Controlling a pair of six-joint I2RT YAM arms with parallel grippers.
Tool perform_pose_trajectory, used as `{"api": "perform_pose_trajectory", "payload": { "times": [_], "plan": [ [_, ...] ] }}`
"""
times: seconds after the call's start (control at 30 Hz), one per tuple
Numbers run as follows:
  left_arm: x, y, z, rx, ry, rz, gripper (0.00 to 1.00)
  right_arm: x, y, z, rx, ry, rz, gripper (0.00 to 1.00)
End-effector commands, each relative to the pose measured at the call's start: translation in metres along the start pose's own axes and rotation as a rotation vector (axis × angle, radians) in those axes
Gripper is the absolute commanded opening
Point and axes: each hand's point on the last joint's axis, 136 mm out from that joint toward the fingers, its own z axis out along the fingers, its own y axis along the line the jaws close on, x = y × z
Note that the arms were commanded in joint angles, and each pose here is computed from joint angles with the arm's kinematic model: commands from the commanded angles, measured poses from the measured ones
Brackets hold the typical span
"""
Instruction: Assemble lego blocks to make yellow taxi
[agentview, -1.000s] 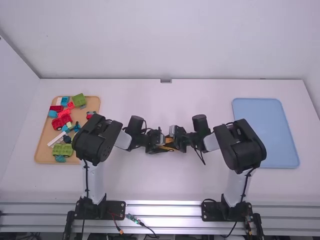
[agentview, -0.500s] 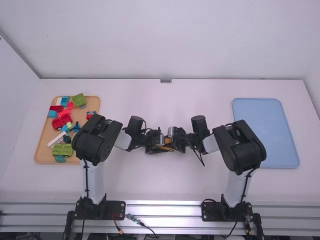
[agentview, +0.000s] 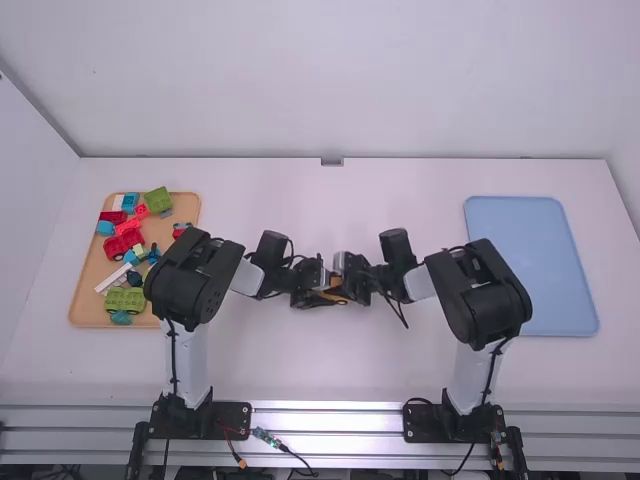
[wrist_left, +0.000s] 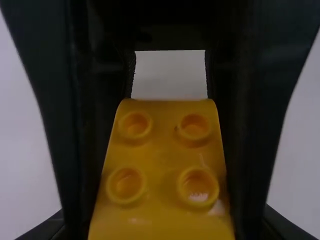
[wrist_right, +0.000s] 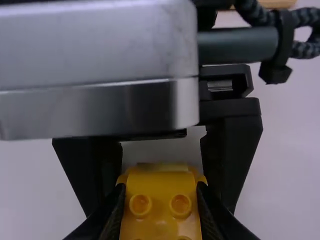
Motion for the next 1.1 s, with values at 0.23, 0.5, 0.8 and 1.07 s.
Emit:
{"api": "perform_pose_trajectory", "payload": {
  "times": [0.23, 0.5, 0.8, 1.07],
  "plan": [
    [0.002, 0.021, -0.005, -0.103, 0.04, 0.084, 0.1, 0.022, 0.029, 0.012, -0.081, 0.051, 0.042, 0.0],
    [0.002, 0.02, -0.005, -0.1, 0.04, 0.081, 0.11, 0.017, 0.023, 0.011, -0.046, 0.021, 0.041, 0.0],
    [0.002, 0.02, -0.005, -0.099, 0.039, 0.081, 0.12, 0.015, 0.02, 0.012, -0.043, 0.019, 0.045, 0.0],
    [0.003, 0.019, -0.005, -0.098, 0.041, 0.079, 0.11, 0.015, 0.019, 0.011, -0.04, 0.019, 0.047, 0.0]
  ]
}}
